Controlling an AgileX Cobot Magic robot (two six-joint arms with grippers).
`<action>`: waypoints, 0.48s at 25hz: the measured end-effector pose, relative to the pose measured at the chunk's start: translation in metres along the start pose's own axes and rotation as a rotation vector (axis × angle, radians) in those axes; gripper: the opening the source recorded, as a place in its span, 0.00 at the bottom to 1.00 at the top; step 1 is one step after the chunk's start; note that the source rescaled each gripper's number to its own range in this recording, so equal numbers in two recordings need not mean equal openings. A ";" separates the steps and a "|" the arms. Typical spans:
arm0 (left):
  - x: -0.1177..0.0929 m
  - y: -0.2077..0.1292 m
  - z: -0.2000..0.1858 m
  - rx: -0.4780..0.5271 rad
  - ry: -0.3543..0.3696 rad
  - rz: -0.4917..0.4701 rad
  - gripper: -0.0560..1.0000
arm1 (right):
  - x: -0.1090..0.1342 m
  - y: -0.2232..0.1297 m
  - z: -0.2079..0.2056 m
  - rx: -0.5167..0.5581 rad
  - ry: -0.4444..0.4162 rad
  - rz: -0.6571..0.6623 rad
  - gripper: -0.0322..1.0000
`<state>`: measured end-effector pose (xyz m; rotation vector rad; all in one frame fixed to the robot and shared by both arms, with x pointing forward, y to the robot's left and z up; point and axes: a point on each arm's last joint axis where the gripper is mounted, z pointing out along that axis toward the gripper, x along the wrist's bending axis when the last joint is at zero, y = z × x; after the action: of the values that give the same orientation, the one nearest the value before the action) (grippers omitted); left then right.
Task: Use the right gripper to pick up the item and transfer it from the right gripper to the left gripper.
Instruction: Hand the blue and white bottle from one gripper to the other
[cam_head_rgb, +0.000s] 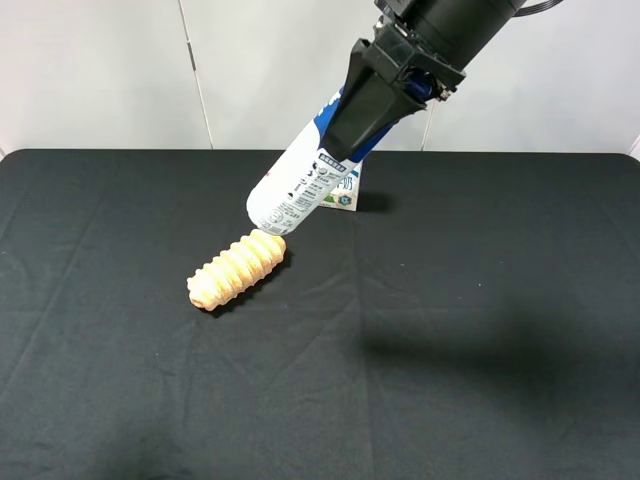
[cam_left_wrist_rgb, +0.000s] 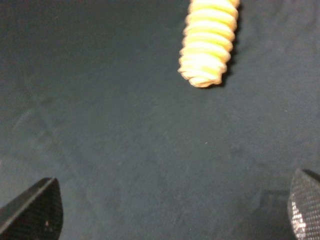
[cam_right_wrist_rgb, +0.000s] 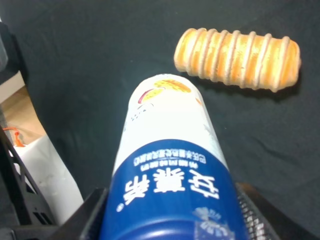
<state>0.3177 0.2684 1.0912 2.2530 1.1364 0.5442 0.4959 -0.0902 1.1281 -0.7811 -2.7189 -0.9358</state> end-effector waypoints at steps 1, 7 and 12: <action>0.000 0.004 0.003 0.009 -0.014 0.025 0.81 | 0.001 0.000 0.000 -0.004 0.006 0.002 0.05; -0.004 0.032 0.021 0.043 -0.082 0.164 0.81 | 0.002 0.001 0.000 -0.018 0.025 0.005 0.05; -0.012 0.060 0.037 0.026 -0.131 0.243 0.81 | 0.003 0.002 0.000 -0.024 0.034 0.009 0.05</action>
<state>0.3674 0.2182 1.0998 2.4265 0.8156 0.4697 0.4948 -0.0881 1.1303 -0.7737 -2.6778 -0.9723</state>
